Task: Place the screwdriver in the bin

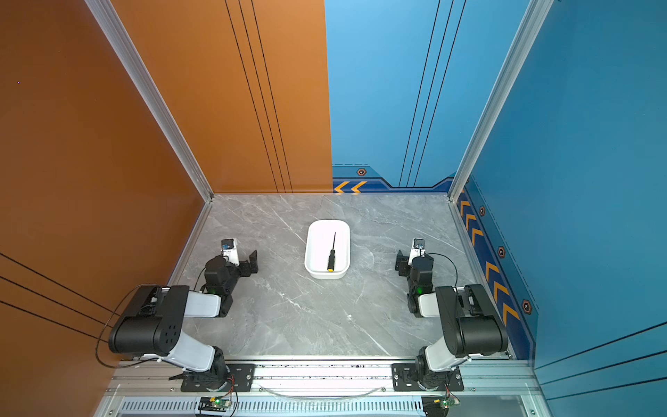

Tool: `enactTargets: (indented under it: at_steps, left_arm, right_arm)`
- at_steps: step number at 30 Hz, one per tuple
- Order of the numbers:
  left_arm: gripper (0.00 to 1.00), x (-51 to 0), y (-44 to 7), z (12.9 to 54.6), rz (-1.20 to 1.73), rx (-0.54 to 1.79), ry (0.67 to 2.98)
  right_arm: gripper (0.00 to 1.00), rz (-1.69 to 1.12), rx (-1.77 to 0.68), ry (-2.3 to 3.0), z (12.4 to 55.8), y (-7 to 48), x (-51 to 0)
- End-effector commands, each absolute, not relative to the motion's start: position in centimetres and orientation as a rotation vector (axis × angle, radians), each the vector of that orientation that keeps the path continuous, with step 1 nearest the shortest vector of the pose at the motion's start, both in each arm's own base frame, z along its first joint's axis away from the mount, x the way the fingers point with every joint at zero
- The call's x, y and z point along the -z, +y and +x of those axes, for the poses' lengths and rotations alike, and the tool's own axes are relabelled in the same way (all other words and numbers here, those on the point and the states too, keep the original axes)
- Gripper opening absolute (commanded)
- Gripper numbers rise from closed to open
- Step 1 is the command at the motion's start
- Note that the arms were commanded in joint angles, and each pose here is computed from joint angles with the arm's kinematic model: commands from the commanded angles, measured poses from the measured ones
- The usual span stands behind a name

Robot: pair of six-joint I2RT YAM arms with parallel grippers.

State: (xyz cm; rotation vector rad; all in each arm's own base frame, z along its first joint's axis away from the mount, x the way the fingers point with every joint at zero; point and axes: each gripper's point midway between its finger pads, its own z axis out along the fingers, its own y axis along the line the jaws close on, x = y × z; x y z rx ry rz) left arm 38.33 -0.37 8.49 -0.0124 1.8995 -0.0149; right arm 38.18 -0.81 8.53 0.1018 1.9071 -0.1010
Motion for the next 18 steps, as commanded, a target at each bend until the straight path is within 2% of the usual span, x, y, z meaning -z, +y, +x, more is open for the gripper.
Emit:
enactTargets:
  at_steps: [1,3,6,18]
  left_arm:
    - [0.98,-9.2,0.0,39.3,0.015,-0.074,1.89]
    - [0.98,-9.1,0.5,39.4,-0.011,-0.087,1.898]
    - [0.98,-9.1,0.8,39.5,-0.028,-0.095,1.903]
    - [0.98,-9.0,1.7,39.5,-0.078,-0.137,1.912]
  right_arm:
    - [0.85,0.094,0.076,1.898,39.3,-0.8,-9.3]
    - [0.88,0.112,0.047,1.911,39.5,-1.2,-9.3]
    - [1.0,0.116,0.044,1.908,39.5,-1.3,-9.3]
    - [1.0,0.117,0.044,1.911,39.5,-1.3,-9.2]
